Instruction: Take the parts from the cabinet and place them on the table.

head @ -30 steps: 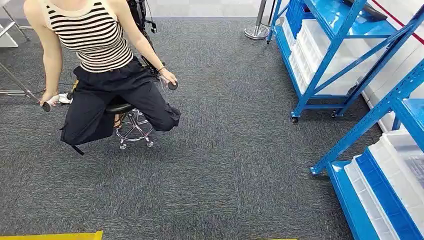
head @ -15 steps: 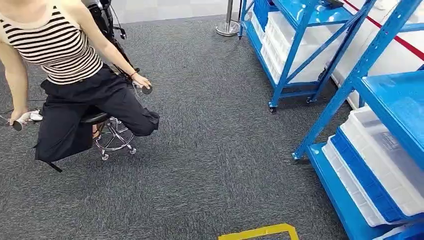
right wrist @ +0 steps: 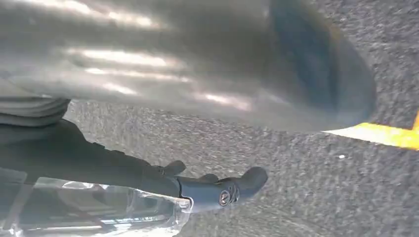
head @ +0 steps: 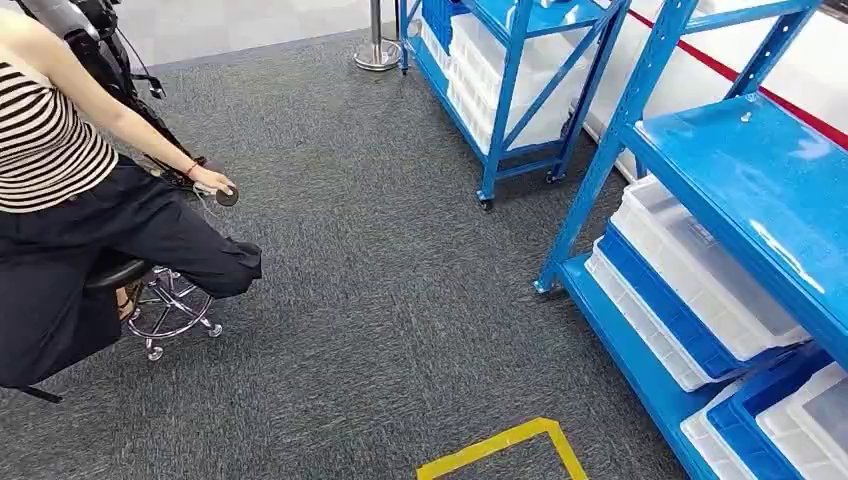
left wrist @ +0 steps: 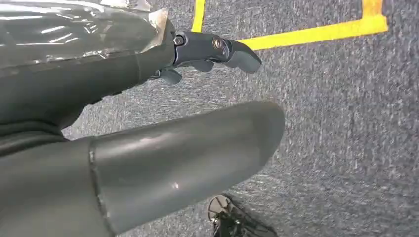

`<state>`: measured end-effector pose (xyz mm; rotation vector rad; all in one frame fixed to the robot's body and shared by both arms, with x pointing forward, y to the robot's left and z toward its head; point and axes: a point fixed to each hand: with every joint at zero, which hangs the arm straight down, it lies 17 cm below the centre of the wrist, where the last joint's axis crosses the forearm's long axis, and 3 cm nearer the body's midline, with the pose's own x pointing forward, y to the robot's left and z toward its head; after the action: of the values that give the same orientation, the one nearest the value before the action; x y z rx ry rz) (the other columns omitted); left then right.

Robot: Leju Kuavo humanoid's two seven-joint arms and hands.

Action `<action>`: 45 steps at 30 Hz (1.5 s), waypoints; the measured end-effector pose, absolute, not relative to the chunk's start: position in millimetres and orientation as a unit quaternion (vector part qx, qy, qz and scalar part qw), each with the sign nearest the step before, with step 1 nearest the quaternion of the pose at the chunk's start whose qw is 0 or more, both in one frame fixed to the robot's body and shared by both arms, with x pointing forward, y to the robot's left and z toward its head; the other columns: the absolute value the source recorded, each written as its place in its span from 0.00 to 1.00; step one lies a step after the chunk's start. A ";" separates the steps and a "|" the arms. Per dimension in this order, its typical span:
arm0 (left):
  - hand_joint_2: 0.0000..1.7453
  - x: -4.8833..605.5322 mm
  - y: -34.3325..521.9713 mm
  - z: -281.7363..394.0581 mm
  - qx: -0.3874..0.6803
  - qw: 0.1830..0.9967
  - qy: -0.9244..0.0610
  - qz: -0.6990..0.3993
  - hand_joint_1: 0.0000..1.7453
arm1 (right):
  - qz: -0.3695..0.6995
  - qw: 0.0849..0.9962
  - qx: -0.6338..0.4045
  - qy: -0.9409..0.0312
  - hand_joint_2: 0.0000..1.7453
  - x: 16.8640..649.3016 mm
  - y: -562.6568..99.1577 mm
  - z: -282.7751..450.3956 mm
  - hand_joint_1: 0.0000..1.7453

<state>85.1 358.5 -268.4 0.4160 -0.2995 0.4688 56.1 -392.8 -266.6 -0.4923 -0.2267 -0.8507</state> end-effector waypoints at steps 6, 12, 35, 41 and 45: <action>0.00 82.2 360.4 -268.5 0.207 0.940 -0.145 0.231 0.00 | -0.408 0.875 -0.236 -0.111 0.00 58.2 -392.5 -266.3 0.00; 0.00 82.6 359.6 -268.5 0.207 0.939 -0.145 0.231 0.00 | -0.407 0.875 -0.236 -0.113 0.00 59.7 -394.0 -266.0 0.00; 0.00 82.0 361.1 -268.2 0.212 0.937 -0.139 0.239 0.00 | -0.406 0.875 -0.236 -0.116 0.00 64.1 -395.5 -265.3 0.00; 0.00 84.6 360.7 -267.8 0.211 0.937 -0.143 0.238 0.00 | -0.406 0.875 -0.238 -0.113 0.00 60.1 -397.6 -265.4 0.00; 0.00 88.0 361.8 -267.1 0.212 0.937 -0.146 0.237 0.00 | -0.407 0.875 -0.238 -0.114 0.00 60.4 -398.4 -265.3 0.00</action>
<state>88.0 361.8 -267.1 0.4322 -0.2986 0.4847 60.4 -398.4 -265.3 -0.4978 -0.2376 -0.8493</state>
